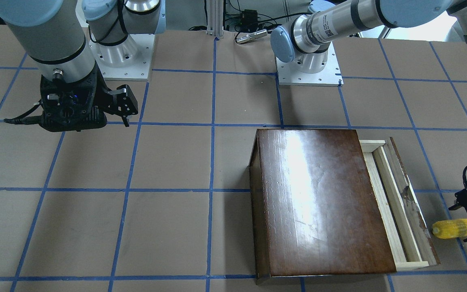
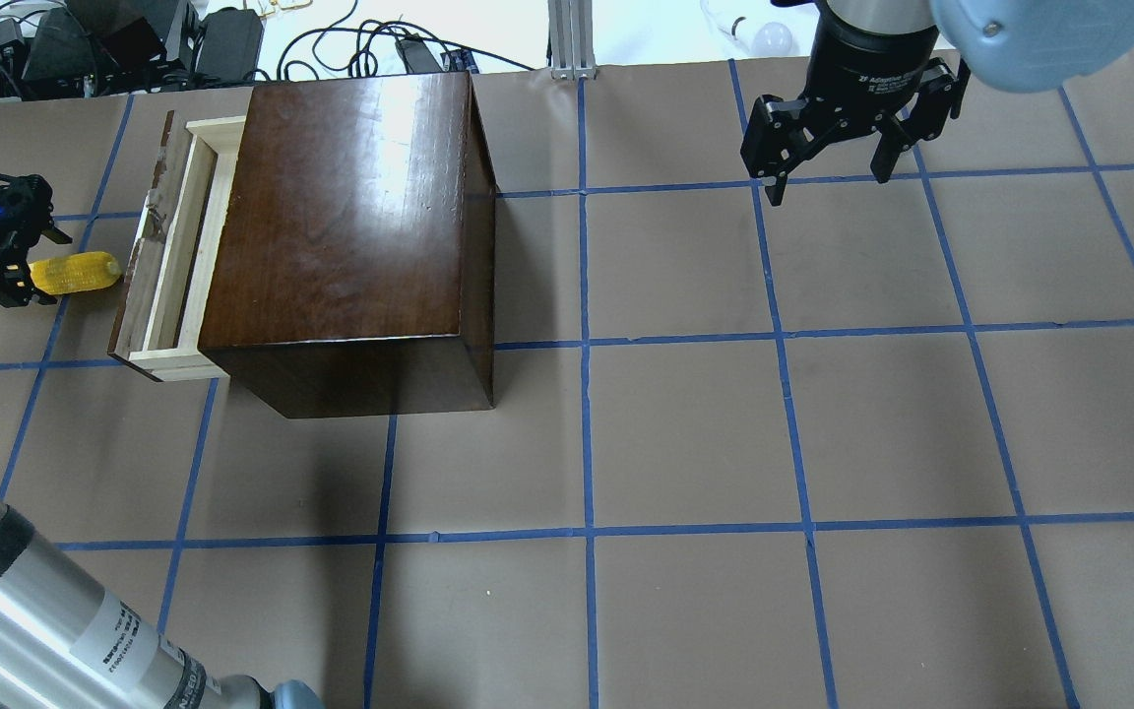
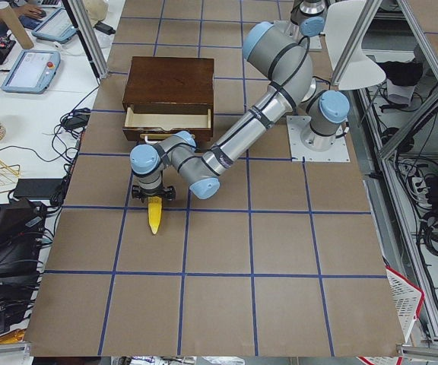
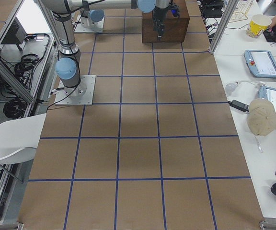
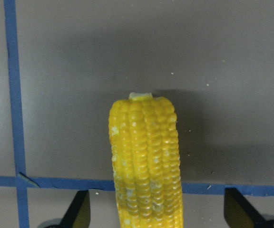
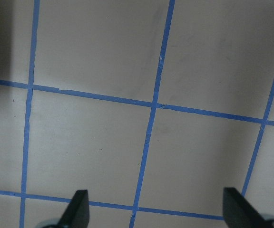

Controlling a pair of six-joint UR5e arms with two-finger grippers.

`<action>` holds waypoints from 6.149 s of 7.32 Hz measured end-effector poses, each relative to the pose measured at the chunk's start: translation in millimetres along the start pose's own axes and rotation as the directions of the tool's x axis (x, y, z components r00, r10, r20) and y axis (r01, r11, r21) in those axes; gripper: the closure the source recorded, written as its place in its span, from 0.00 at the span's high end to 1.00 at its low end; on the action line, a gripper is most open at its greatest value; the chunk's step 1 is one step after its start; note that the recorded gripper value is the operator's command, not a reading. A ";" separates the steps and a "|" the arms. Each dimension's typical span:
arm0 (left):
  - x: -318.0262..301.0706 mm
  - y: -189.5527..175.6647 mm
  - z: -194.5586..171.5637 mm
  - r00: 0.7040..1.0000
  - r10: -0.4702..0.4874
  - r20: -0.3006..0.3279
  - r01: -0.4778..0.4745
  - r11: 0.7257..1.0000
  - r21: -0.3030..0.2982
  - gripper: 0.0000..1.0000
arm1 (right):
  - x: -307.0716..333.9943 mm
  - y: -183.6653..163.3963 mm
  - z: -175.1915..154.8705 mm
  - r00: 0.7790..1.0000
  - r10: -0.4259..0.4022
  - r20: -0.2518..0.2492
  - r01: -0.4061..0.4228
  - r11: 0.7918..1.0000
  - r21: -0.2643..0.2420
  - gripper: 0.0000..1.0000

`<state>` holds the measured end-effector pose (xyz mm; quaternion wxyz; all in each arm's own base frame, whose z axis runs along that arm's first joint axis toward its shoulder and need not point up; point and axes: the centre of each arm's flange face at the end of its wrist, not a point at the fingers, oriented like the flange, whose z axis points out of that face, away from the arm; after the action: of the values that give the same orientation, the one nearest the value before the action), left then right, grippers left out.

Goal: Open drawer and put corn inside
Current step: 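Lower the left gripper onto the yellow corn cob and close on it, then lift the corn cob with the left gripper, then carry the corn over the open drawer and release it inside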

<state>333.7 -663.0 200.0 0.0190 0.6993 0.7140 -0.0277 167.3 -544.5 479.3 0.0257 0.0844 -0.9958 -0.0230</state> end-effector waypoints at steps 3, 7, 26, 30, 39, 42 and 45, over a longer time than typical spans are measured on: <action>-1.4 2.7 7.0 1.000 0.002 0.001 -0.002 1.000 -0.004 1.00 | 0.0 0.0 0.0 1.000 0.000 0.000 0.000 1.000 0.000 1.00; -2.7 4.7 14.1 1.000 0.011 0.007 -0.011 1.000 -0.010 0.17 | 0.0 0.0 0.0 1.000 0.000 0.000 0.000 1.000 0.000 1.00; -23.4 -231.6 -238.7 0.157 -0.984 0.083 0.988 0.157 -0.013 0.11 | 0.0 0.0 0.0 1.000 0.000 0.000 0.000 1.000 0.000 1.00; -33.8 -282.3 -211.5 -0.012 -0.999 -0.031 1.000 -0.011 -0.019 0.10 | 0.0 0.0 0.0 1.000 -0.001 0.000 0.001 1.000 0.000 1.00; -16.1 -265.7 -164.5 0.055 -0.997 -0.047 0.996 0.058 -0.072 0.70 | 0.0 0.0 0.0 1.000 0.000 0.000 0.000 1.000 0.000 1.00; -9.5 -261.3 -175.4 0.043 -0.998 -0.053 0.995 0.048 -0.082 0.80 | 0.0 0.0 0.0 1.000 0.000 0.000 0.000 1.000 0.000 1.00; -0.4 -267.1 -208.5 0.047 -0.998 -0.050 0.996 0.051 -0.072 0.80 | 0.0 0.0 0.0 1.000 -0.001 0.000 0.001 1.000 0.000 1.00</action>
<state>69.1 -655.0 411.6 -0.0301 0.0152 0.9994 0.0032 167.3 -544.5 479.3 0.0257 0.0847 -0.9958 -0.0230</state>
